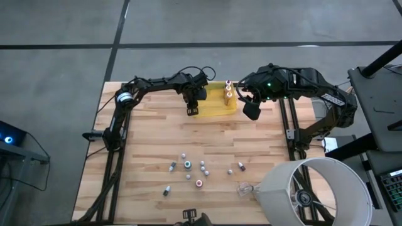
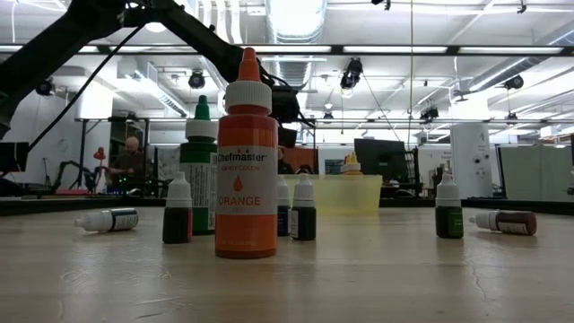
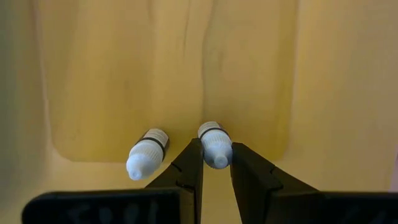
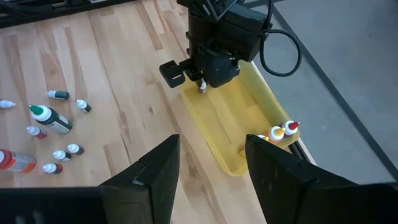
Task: Pick & Place food coloring
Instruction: Put the top small violet food coloring bottle into the yellow bin, then put the small dark green food coloring bottle into the yellow bin
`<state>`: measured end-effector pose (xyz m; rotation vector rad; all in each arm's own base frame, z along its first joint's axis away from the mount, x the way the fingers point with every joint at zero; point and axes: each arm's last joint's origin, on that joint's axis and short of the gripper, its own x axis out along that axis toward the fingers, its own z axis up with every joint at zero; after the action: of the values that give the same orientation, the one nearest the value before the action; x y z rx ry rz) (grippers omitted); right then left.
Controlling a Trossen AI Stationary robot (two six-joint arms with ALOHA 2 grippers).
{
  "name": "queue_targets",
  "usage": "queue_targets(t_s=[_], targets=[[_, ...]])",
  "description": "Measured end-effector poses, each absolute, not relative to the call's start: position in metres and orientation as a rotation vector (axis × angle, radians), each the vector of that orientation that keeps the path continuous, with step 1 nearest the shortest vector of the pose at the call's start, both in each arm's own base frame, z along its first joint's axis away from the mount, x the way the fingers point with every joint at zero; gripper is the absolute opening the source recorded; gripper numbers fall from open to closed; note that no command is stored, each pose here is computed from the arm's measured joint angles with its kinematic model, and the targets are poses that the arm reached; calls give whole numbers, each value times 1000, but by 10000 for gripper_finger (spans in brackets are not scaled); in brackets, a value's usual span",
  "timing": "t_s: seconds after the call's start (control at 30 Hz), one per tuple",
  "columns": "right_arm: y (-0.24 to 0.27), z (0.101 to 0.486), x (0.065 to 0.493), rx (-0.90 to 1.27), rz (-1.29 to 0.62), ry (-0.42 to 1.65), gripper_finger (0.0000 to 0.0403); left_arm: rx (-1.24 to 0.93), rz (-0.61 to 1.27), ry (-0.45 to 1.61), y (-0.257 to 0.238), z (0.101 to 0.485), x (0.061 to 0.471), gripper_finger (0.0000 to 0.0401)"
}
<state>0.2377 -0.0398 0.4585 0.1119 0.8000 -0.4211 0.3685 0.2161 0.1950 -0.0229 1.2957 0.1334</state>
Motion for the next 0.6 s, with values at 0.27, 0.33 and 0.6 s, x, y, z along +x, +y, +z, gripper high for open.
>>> queue_targets(t_s=[0.27, 0.33, 0.6], targets=[[-40, 458, 238, 112, -421, 800, 173, -27, 136, 1295, 216, 195, 368, 47], [-40, 458, 238, 111, -421, 800, 173, -28, 136, 1295, 216, 195, 368, 55], [-40, 458, 238, 111, -421, 800, 173, -47, 148, 1293, 216, 197, 369, 100]])
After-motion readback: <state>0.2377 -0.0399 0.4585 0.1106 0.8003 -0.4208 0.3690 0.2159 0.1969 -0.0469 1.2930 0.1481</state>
